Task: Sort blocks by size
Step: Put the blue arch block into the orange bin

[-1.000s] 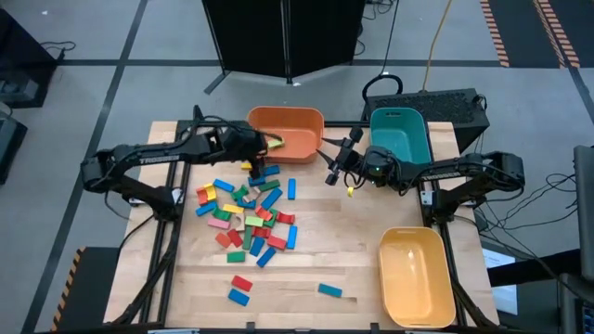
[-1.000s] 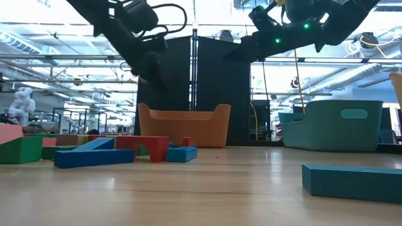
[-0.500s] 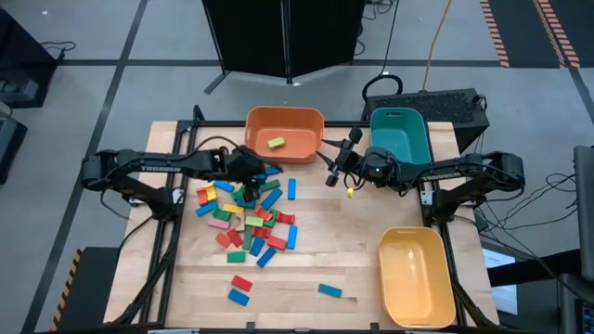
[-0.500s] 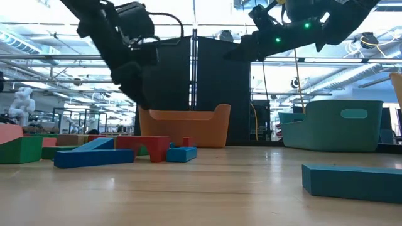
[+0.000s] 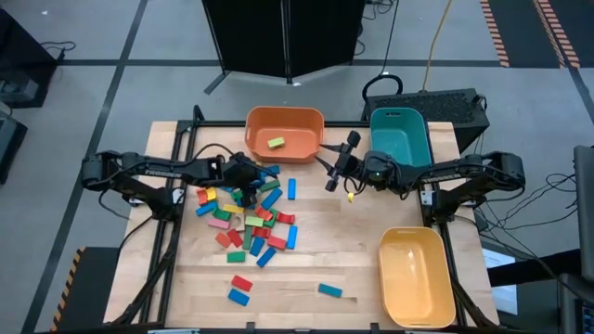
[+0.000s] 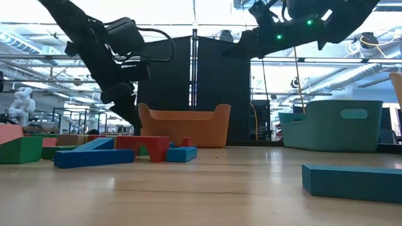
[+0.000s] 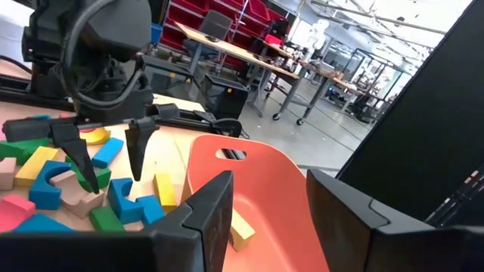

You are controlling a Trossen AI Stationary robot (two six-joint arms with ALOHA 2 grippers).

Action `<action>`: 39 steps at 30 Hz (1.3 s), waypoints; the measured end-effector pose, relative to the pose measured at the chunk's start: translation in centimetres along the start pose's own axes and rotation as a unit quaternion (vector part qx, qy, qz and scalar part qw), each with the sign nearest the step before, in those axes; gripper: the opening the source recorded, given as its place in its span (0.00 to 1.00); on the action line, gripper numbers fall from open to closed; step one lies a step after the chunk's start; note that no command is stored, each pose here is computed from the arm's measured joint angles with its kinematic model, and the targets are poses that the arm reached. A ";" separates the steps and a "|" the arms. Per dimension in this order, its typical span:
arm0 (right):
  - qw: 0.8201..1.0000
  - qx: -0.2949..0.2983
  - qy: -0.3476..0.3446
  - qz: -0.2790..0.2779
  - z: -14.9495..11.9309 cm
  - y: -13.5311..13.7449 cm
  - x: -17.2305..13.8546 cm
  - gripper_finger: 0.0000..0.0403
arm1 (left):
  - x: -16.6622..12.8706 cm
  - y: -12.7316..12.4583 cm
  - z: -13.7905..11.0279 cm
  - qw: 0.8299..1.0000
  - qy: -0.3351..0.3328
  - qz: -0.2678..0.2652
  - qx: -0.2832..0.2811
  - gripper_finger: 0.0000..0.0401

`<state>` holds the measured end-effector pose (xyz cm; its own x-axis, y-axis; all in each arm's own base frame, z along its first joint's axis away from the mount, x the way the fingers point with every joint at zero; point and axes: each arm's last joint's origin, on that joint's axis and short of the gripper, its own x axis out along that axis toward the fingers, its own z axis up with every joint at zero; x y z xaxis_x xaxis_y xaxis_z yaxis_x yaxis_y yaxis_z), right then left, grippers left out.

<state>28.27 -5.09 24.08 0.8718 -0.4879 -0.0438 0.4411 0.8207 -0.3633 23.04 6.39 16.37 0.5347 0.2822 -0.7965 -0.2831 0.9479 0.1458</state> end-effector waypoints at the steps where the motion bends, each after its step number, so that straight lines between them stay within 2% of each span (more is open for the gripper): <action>1: 1.000 0.001 0.000 0.000 0.0 0.0 0.0 0.39 | 0.1 0.1 -0.1 1.000 -0.002 0.001 -0.002 0.60; 8: 1.000 0.014 0.000 0.001 0.0 0.0 0.0 0.39 | 0.8 0.9 -1.7 1.000 0.011 0.013 -0.018 0.60; 15: 1.000 0.015 0.000 0.001 0.0 0.0 0.0 0.39 | 1.0 1.0 -1.8 1.000 -0.005 0.017 -0.020 0.58; 27: 1.000 0.015 0.000 0.001 0.0 0.0 0.0 0.39 | 2.9 0.7 -2.5 1.000 0.014 0.002 -0.018 0.43; 39: 1.000 0.015 0.000 0.001 0.0 0.0 0.0 0.39 | 3.1 0.6 -2.5 1.000 0.014 0.002 -0.019 0.30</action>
<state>28.26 -5.09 24.07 0.8728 -0.4861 -0.0440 0.4453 0.8300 -0.3358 22.52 7.51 12.52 0.5114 0.2804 -0.8123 -0.3156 0.9405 0.1259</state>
